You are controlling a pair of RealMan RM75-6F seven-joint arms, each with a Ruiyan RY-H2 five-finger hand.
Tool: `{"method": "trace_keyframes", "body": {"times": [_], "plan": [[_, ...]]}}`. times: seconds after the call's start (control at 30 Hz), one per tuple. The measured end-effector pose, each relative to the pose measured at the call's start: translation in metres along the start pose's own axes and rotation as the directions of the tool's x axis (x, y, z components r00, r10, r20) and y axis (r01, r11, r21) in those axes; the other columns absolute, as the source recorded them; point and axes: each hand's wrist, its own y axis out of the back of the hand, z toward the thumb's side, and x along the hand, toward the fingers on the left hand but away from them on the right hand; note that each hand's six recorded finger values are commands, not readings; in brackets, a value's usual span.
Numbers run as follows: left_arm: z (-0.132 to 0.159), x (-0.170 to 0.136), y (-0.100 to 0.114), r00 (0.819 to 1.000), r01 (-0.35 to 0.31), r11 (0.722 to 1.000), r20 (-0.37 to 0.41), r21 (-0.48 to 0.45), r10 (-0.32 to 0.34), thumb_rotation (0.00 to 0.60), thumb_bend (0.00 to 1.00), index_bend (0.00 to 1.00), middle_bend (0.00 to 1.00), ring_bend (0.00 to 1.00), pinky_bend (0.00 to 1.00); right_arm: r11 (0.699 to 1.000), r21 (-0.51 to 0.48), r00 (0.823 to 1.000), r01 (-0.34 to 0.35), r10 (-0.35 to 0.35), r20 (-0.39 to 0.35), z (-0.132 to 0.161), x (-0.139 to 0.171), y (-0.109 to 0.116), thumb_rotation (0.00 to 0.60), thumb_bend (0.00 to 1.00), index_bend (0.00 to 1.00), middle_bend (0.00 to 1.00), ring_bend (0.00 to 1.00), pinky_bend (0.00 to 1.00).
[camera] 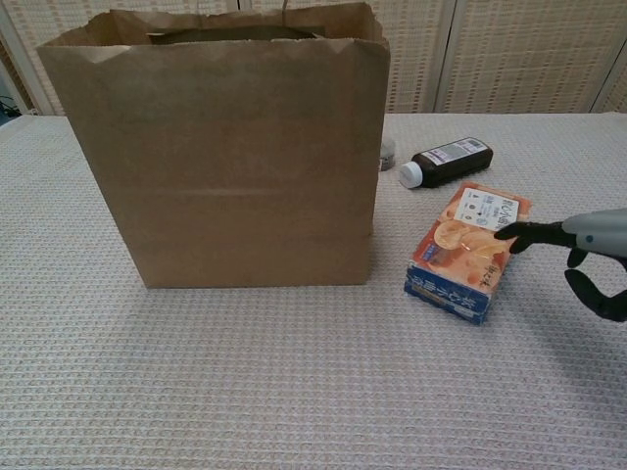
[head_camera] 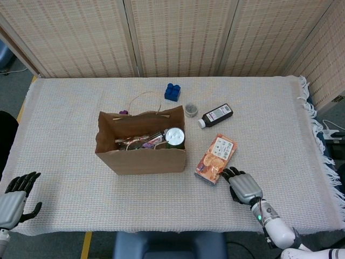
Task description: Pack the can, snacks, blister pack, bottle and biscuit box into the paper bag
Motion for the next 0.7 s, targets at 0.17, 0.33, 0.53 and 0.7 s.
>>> {"method": "trace_keyframes", "body": {"times": [0.17, 0.33, 0.53, 0.7], "plan": [[0.002, 0.001, 0.000, 1.000, 0.000, 1.000, 0.003, 0.004, 0.000, 0.600, 0.41, 0.04, 0.00, 0.00, 0.02, 0.992, 0.028, 0.992, 0.121, -0.120, -0.027, -0.009, 0.006, 0.044, 0.600, 0.16, 0.00, 0.04, 0.00, 0.16], [0.004, 0.003, -0.002, 1.000, 0.004, 1.000, 0.006, 0.010, -0.004, 0.600, 0.41, 0.04, 0.00, 0.00, 0.02, 0.976, 0.140, 0.985, 0.167, -0.161, -0.057, -0.010, -0.009, 0.069, 0.600, 0.05, 0.00, 0.00, 0.00, 0.07], [0.005, 0.005, -0.003, 1.000, 0.008, 1.000, 0.006, 0.008, -0.008, 0.600, 0.41, 0.04, 0.00, 0.00, 0.02, 0.927, 0.330, 0.982, 0.177, -0.144, -0.123, 0.006, -0.039, 0.080, 0.600, 0.00, 0.00, 0.00, 0.00, 0.03], [0.002, 0.006, -0.003, 1.000, 0.011, 1.000, 0.002, 0.003, -0.011, 0.600, 0.41, 0.04, 0.00, 0.00, 0.02, 0.900, 0.413, 0.983, 0.137, -0.073, -0.168, 0.027, -0.064, 0.070, 0.600, 0.00, 0.00, 0.00, 0.00, 0.01]]}}
